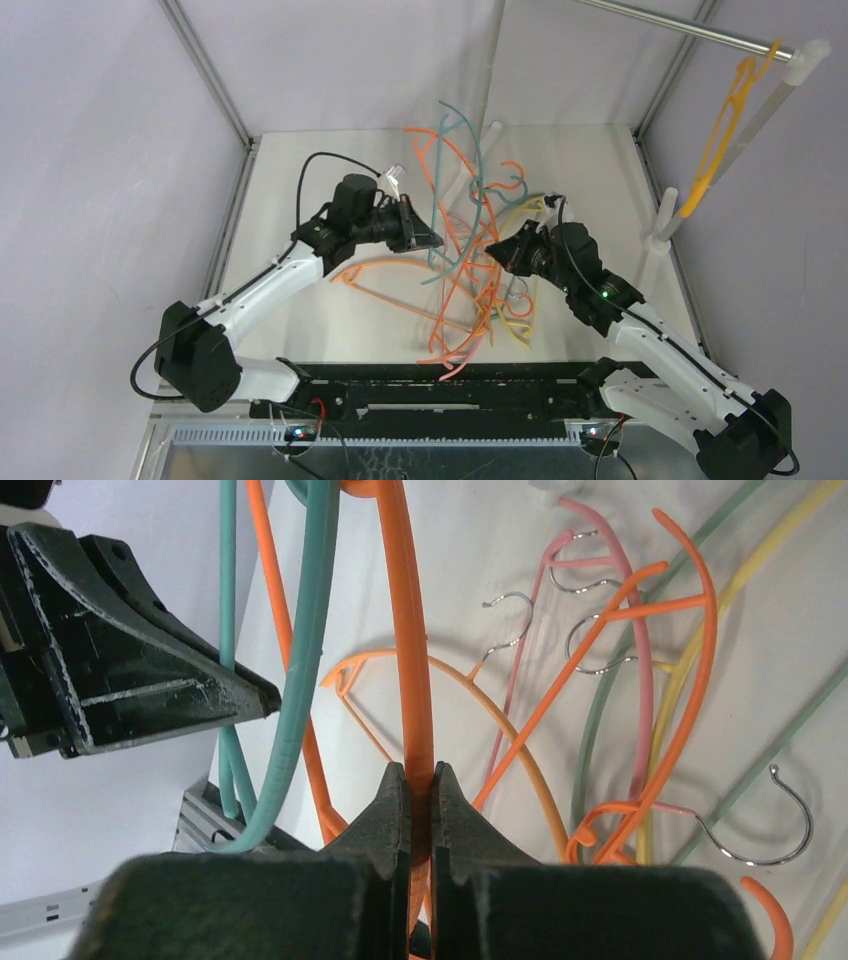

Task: Organize the hangers

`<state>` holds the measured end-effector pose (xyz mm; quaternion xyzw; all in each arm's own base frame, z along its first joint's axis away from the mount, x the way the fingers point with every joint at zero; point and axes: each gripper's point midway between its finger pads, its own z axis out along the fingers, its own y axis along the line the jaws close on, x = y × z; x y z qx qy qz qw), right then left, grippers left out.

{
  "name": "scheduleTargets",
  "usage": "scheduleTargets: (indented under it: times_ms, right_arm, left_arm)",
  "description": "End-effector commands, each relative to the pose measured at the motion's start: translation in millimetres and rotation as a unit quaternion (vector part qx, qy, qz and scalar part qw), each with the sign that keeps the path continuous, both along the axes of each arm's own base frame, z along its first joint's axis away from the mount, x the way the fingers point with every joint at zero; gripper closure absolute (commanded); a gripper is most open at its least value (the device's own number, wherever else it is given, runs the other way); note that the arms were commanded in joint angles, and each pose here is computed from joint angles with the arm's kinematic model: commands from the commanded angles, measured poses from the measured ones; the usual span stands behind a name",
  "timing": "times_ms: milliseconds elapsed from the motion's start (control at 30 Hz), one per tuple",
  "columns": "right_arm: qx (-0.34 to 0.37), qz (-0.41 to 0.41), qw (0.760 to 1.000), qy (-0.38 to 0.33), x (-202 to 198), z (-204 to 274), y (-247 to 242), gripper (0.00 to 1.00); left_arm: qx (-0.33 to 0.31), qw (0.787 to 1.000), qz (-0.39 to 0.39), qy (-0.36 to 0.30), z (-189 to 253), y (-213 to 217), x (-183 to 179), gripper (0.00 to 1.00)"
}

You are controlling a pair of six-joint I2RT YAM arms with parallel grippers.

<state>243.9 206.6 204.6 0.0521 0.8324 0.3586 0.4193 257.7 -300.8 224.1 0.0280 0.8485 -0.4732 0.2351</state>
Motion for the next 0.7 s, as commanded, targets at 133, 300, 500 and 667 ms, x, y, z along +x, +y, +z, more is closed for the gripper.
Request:
scheduleTargets:
  times_ms: [133, 300, 500, 667]
  right_arm:
    - [0.076, 0.049, 0.995, -0.049, 17.8, 43.0, 42.0, 1.00]
    - [0.092, 0.154, 0.983, -0.046, -13.5, 54.8, 86.2, 1.00]
    - [0.071, 0.203, 0.976, -0.041, -39.8, 53.9, 86.8, 1.00]
    - [0.048, 0.214, 0.976, -0.013, -47.4, 37.7, 83.2, 1.00]
  left_arm:
    - [-0.081, 0.994, -0.051, -0.043, 57.1, -35.1, -18.3, 1.00]
    - [-0.096, 0.992, -0.047, -0.068, 81.6, -46.8, -1.8, 1.00]
    - [-0.099, 0.992, -0.044, -0.071, 80.8, -51.7, 4.9, 1.00]
    - [-0.144, 0.987, -0.045, -0.056, 87.8, -63.2, 9.6, 1.00]
